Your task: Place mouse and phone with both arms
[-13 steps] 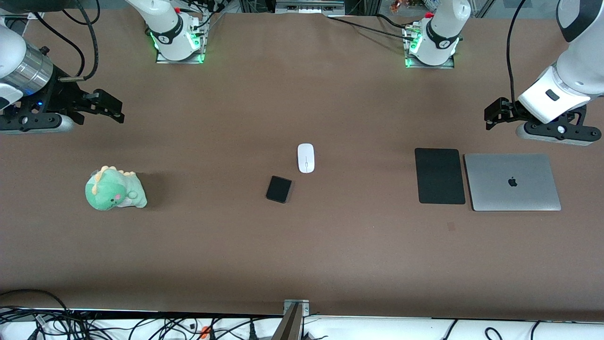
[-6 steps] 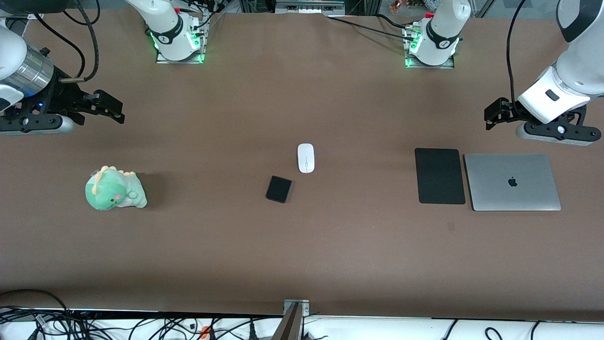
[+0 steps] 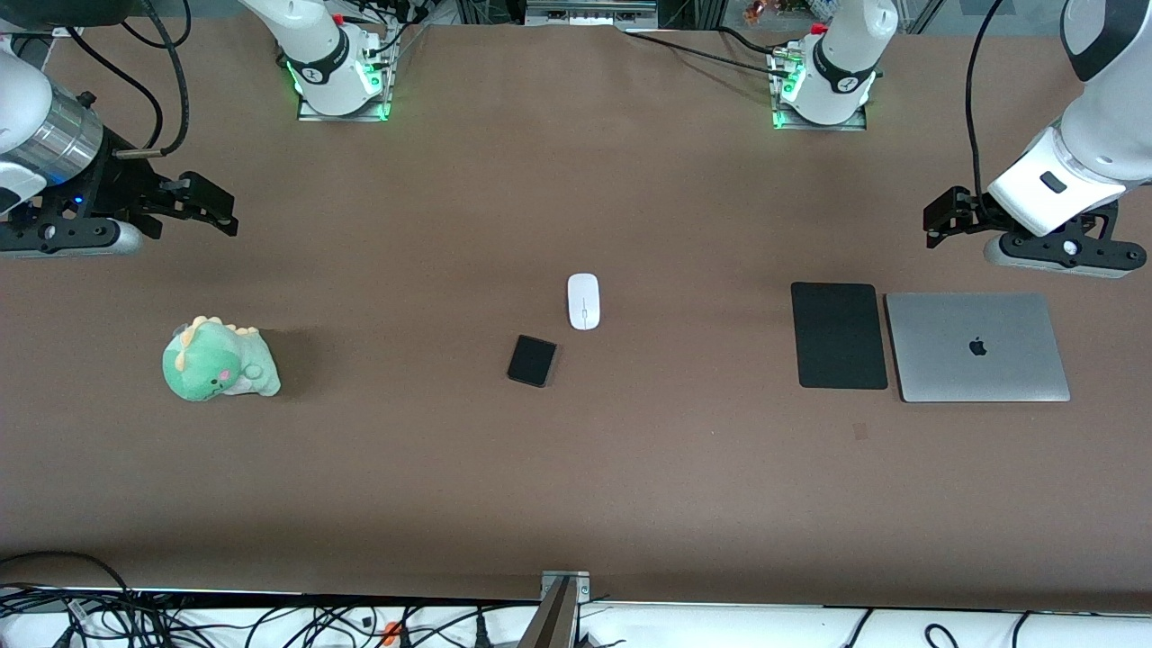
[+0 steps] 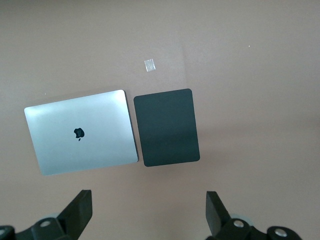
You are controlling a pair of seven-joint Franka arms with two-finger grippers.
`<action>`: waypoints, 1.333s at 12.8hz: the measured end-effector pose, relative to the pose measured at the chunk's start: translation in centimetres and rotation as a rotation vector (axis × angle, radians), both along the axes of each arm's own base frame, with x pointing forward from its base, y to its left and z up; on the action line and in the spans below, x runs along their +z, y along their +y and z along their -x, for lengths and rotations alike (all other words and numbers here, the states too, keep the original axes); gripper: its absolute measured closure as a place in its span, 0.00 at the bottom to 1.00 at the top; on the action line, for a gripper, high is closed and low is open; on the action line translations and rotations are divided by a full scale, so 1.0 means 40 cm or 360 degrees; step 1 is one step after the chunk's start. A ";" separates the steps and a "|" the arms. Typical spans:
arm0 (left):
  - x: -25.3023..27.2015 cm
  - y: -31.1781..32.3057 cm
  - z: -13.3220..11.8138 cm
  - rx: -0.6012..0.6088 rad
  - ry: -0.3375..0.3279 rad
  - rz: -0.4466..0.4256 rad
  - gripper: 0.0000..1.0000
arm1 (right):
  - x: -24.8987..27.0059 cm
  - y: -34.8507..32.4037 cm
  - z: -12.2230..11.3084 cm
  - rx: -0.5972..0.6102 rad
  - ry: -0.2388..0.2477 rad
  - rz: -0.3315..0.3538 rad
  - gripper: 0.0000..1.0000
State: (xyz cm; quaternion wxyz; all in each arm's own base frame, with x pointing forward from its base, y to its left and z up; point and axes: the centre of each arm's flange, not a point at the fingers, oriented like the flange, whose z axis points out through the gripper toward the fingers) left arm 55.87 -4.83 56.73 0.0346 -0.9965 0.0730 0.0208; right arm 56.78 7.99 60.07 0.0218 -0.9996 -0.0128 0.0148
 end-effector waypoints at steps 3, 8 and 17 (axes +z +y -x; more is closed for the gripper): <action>-0.028 -0.003 -0.005 0.0024 0.0054 0.0010 0.00 | 0.000 0.000 0.000 0.0001 0.0000 0.0000 0.00; -0.138 -0.083 -0.032 0.0045 0.0212 0.0228 0.00 | -0.001 0.000 -0.001 0.0001 0.0001 0.0000 0.00; -0.370 -0.663 -0.006 0.0432 0.0188 0.0348 0.00 | -0.026 0.004 -0.011 0.0010 0.0026 0.0001 0.00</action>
